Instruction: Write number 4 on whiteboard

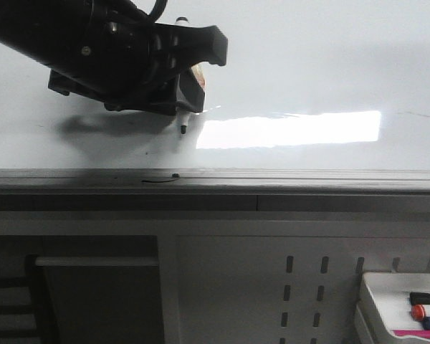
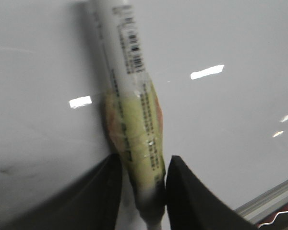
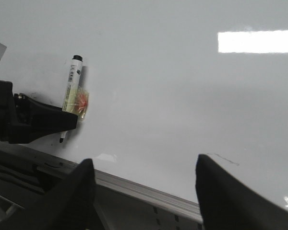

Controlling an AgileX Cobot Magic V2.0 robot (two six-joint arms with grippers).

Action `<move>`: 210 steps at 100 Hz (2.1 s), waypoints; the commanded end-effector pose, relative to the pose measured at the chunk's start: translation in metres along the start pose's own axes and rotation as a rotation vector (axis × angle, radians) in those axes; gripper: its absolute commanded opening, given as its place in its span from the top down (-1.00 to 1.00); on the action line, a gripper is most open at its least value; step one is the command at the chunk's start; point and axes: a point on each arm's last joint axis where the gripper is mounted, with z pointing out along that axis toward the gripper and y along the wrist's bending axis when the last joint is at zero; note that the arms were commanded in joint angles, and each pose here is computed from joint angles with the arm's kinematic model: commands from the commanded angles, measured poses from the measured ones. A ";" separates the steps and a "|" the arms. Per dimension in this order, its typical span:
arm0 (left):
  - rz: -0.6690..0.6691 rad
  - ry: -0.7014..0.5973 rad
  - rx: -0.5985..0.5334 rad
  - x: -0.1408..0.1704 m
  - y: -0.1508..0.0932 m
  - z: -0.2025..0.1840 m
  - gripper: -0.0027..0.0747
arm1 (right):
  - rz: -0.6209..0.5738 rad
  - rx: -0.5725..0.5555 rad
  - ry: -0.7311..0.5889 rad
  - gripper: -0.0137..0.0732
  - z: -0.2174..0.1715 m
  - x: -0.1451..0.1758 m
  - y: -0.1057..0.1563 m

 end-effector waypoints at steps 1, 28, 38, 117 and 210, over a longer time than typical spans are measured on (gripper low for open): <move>-0.011 -0.087 -0.008 -0.017 -0.003 -0.007 0.81 | -0.020 -0.009 -0.094 -0.25 -0.001 -0.017 0.002; 0.120 -0.066 0.071 -0.023 -0.013 -0.025 0.98 | -0.035 -0.011 -0.077 -0.25 -0.004 -0.022 0.002; 0.323 -0.019 0.142 -0.026 -0.021 -0.046 0.98 | -0.167 -0.038 -0.064 -0.25 -0.007 -0.033 0.007; 1.290 0.047 0.427 0.001 -0.070 -0.124 0.98 | -0.537 -0.582 0.059 -0.25 0.020 -0.030 0.099; 1.288 -0.062 0.466 -0.003 -0.082 -0.142 0.98 | -0.535 -0.594 0.042 -0.17 0.042 -0.026 0.115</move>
